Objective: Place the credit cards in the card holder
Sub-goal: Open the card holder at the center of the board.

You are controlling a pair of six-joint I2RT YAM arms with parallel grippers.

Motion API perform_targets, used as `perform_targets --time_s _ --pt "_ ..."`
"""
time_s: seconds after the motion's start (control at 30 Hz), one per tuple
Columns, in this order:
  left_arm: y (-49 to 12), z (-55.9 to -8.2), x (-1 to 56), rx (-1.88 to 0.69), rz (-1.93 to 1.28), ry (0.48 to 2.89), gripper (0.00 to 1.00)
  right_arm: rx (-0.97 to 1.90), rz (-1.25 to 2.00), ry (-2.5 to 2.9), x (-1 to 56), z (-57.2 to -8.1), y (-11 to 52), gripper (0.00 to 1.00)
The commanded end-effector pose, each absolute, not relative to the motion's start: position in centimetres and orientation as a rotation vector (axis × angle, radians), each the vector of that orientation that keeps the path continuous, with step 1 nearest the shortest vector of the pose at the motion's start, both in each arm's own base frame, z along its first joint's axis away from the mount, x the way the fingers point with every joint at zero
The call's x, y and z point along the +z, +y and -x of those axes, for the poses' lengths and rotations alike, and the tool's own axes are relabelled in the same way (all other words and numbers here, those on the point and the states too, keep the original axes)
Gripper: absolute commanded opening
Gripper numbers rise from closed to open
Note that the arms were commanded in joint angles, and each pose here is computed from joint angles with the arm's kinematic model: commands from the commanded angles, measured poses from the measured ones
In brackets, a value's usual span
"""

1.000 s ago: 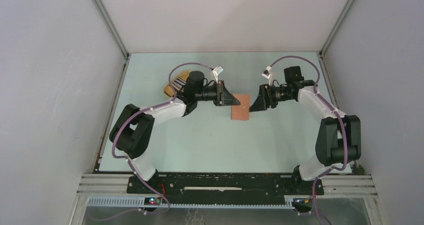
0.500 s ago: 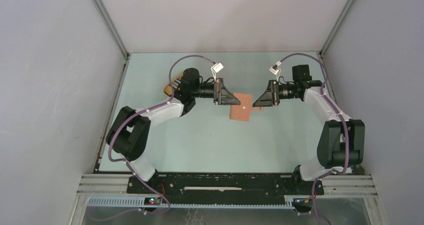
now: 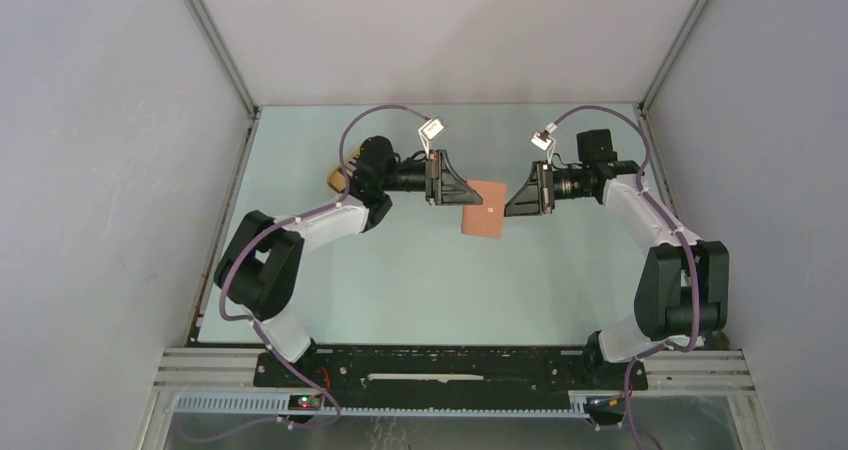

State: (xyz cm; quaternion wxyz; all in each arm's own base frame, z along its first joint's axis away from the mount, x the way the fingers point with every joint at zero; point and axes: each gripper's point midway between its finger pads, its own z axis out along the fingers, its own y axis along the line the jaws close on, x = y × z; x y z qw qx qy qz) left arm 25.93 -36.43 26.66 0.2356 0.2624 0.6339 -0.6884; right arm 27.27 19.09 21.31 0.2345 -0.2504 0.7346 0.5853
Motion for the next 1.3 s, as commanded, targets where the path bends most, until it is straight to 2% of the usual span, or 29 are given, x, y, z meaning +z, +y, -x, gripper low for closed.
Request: perform_targets --time_s 0.0,0.07,0.13,0.23,0.37,0.53,0.67,1.0,1.13,1.27 --pt "-36.4 -25.5 28.5 -1.922 -0.746 1.629 0.0 1.628 0.76 1.931 23.0 -26.3 19.6 0.27" --pt "-36.4 -25.5 28.3 -1.927 -0.737 1.63 0.01 1.631 0.772 1.917 23.3 -26.0 19.6 0.11" --pt "-36.5 -25.7 27.9 -1.925 -0.721 1.639 0.05 1.616 0.789 1.9 23.7 -25.7 19.5 0.0" --pt "-36.5 -26.6 27.2 -1.909 -0.655 1.664 0.23 1.564 0.801 1.904 23.9 -25.6 19.4 0.0" --pt "-36.4 -29.3 23.8 -1.81 -0.517 1.842 0.48 1.494 0.787 1.937 23.6 -25.8 18.8 0.0" --pt "-35.5 -31.3 21.3 -1.636 -0.45 1.921 0.7 1.402 0.758 2.008 22.4 -26.3 17.9 0.0" --pt "-34.5 -32.2 20.7 -1.557 -0.41 1.919 0.73 1.319 0.723 2.099 20.3 -27.4 17.3 0.0" --pt "-32.1 -32.5 16.8 -1.427 -0.327 2.017 0.73 1.192 0.658 2.295 15.2 -29.5 16.7 0.0" --pt "-30.1 -32.9 15.7 -1.278 -0.298 2.074 0.72 1.23 0.696 2.289 15.1 -29.0 17.9 0.0" --pt "-27.1 -33.9 17.5 -1.101 -0.254 2.025 0.72 1.321 0.83 2.228 16.5 -27.2 20.3 0.0"
